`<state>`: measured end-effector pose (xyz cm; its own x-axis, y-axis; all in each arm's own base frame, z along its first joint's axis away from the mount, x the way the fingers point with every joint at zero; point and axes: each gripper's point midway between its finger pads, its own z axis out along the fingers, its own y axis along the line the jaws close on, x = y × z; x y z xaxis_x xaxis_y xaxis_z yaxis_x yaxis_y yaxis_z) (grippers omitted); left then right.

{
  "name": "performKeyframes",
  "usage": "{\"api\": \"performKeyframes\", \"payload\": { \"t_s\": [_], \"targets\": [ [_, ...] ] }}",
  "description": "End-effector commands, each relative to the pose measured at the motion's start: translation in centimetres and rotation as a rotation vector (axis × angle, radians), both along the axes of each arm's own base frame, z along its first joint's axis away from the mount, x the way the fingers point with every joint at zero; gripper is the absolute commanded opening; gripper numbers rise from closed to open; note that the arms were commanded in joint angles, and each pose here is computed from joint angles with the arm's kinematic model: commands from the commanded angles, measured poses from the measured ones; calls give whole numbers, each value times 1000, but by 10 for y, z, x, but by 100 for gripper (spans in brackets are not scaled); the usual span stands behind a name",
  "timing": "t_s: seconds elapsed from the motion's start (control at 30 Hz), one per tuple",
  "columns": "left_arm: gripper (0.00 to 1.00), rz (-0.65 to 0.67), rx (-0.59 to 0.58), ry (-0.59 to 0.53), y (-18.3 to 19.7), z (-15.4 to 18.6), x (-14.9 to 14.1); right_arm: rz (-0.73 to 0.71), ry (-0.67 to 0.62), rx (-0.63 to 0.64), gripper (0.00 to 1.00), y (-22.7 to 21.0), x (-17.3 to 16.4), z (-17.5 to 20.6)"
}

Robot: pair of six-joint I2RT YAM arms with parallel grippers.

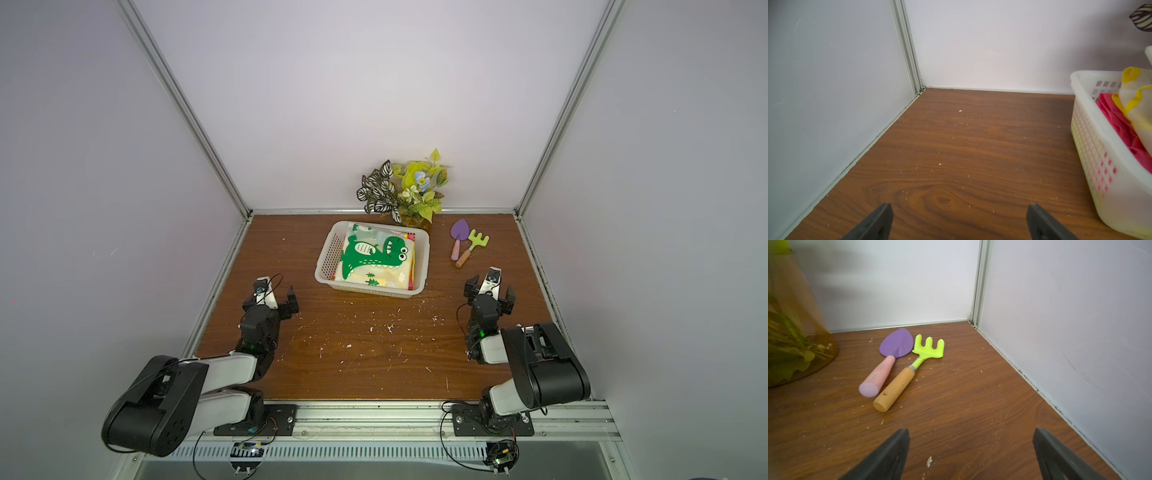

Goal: Put the folded raincoat in the basket
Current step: Reset both arms

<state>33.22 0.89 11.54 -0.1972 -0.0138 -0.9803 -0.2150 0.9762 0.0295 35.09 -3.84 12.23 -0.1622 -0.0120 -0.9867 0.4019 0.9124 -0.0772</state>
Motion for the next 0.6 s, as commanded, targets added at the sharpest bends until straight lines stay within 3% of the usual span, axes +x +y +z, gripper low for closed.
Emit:
{"api": "performKeyframes", "payload": {
  "t_s": [0.0, 0.27, 0.37, 0.57],
  "targets": [
    [99, -33, 5, -78, -5, 27, 20, 87, -84, 19, 99, 12, 5, 18],
    [99, -6, -14, -107, 0, 30, 10, 98, -88, 28, 99, 11, 6, 18],
    [99, -65, -7, -142, -8, 36, 3, 98, -88, 27, 99, 11, 6, 18],
    [99, -62, -19, -99, -1, 29, 16, 101, -84, 27, 99, 12, 6, 17]
  ]
}}
